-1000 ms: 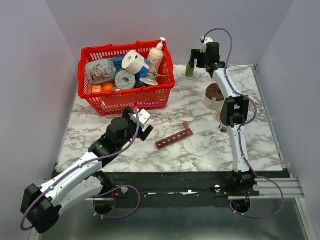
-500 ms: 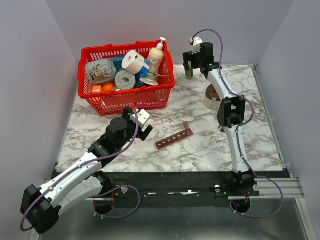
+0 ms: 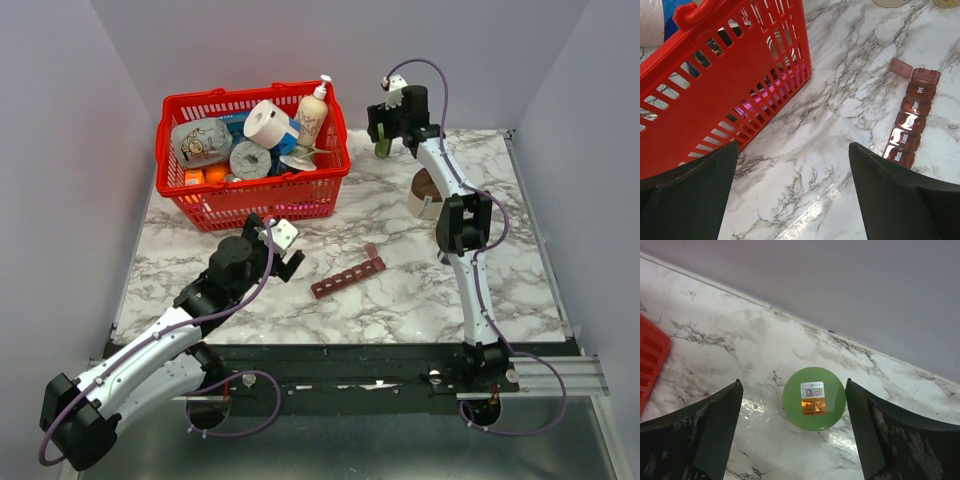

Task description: Sort the pills into containers

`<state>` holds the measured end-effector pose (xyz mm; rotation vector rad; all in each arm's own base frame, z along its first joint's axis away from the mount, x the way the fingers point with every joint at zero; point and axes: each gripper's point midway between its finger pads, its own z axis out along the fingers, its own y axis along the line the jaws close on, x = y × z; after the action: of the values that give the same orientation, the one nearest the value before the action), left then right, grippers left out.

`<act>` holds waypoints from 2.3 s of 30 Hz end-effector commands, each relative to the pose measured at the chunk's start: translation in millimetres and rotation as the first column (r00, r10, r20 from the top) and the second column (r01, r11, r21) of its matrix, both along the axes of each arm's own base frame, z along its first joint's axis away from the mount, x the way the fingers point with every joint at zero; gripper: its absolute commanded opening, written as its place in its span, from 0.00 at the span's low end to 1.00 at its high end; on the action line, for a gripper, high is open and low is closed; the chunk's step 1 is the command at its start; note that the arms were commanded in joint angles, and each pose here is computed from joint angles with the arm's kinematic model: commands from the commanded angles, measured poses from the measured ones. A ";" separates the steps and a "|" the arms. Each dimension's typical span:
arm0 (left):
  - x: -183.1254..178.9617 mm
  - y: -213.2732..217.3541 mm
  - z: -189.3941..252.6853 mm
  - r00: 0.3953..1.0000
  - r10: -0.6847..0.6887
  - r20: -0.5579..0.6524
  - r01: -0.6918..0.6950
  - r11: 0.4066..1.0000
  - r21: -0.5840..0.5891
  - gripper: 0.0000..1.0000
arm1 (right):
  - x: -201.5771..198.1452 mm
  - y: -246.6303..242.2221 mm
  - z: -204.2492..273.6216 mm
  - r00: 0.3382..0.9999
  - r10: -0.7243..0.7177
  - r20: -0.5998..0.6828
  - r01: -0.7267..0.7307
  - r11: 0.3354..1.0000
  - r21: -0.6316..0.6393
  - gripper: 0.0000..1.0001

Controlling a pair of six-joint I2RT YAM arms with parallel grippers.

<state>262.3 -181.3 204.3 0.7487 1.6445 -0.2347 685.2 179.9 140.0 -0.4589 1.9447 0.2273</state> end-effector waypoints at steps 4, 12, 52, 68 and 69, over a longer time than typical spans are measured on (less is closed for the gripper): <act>-0.9 0.7 1.0 1.000 -0.005 0.005 0.005 1.000 -0.010 0.99 | -3.7 -13.1 -5.2 0.998 -0.054 -0.039 0.052 0.998 -0.043 0.89; -3.2 2.4 4.8 1.000 -0.004 0.014 0.004 1.000 -0.019 0.99 | -2.9 -15.7 -6.6 0.997 -0.067 -0.044 0.065 0.996 -0.053 0.81; -15.5 -66.6 22.2 0.957 -0.262 0.122 0.289 0.888 -0.358 0.99 | -249.2 17.7 52.8 0.913 0.375 -0.159 -0.337 0.914 0.225 0.34; 32.0 -148.6 4.7 0.911 -0.369 0.182 0.411 0.814 -0.411 0.99 | -372.1 48.7 96.3 0.808 0.564 -0.171 -0.460 0.785 0.415 0.34; 31.8 -151.7 9.7 0.907 -0.370 0.201 0.421 0.806 -0.417 0.99 | -375.0 50.2 97.9 0.803 0.570 -0.171 -0.463 0.779 0.424 0.34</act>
<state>297.2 -312.4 171.4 0.7263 1.4395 -0.7729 337.8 218.2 226.8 -0.7387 1.9620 0.9141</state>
